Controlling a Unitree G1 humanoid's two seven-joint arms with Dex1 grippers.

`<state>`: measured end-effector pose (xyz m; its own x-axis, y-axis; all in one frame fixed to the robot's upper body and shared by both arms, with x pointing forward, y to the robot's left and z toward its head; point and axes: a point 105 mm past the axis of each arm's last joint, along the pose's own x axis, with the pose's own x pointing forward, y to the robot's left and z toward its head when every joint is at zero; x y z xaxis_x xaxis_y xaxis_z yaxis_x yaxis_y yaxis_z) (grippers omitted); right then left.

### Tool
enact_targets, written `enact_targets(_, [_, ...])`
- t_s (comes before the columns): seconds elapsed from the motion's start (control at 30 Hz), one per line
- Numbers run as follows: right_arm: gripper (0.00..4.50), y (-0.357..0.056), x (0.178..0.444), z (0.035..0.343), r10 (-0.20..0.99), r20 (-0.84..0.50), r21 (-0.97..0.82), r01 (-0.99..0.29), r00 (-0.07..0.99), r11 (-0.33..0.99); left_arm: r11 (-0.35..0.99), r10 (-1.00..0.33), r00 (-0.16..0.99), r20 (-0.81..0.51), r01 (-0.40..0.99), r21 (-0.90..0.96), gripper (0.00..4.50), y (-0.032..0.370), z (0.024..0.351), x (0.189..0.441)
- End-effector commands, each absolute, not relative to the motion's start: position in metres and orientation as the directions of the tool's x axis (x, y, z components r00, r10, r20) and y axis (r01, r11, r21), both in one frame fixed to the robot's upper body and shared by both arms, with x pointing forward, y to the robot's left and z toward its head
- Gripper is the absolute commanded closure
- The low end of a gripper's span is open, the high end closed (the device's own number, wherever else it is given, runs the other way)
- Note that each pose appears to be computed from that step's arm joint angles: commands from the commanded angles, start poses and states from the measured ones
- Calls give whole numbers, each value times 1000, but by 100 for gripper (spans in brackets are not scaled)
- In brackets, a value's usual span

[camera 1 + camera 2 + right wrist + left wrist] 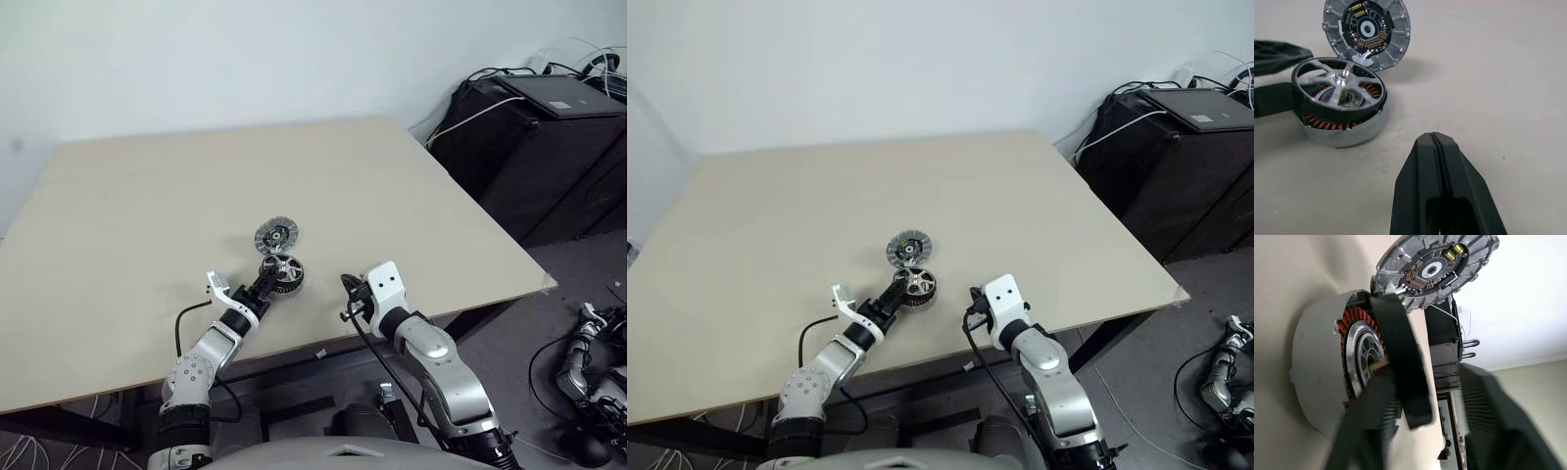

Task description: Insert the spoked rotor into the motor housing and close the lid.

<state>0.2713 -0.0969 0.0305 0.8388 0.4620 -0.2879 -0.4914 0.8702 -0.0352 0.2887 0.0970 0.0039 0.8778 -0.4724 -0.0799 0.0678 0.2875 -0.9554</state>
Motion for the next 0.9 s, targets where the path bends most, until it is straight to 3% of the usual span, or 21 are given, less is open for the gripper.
enact_targets(0.03, [450,-96,276,47,465,-227,-53,-487,856,872,276,-453,891,-25,113,-954,158,95,20,294])
enact_targets(0.43, [450,-90,279,48,488,-223,-47,-510,844,859,567,-323,945,-49,152,-809,158,147,37,286])
enact_targets(0.57, [450,-83,284,50,510,-214,-52,-531,833,845,835,-288,954,-83,207,-509,158,159,33,280])
enact_targets(0.7, [450,-71,291,49,539,-214,-54,-561,815,826,946,-285,958,-27,277,-166,158,160,34,271])
enact_targets(0.8, [450,-57,297,48,573,-216,-53,-595,791,802,945,-323,946,14,323,-55,210,155,34,262])
enact_targets(0.9, [450,-44,305,46,599,-221,-59,-623,770,780,936,-353,936,8,353,16,308,152,28,256])
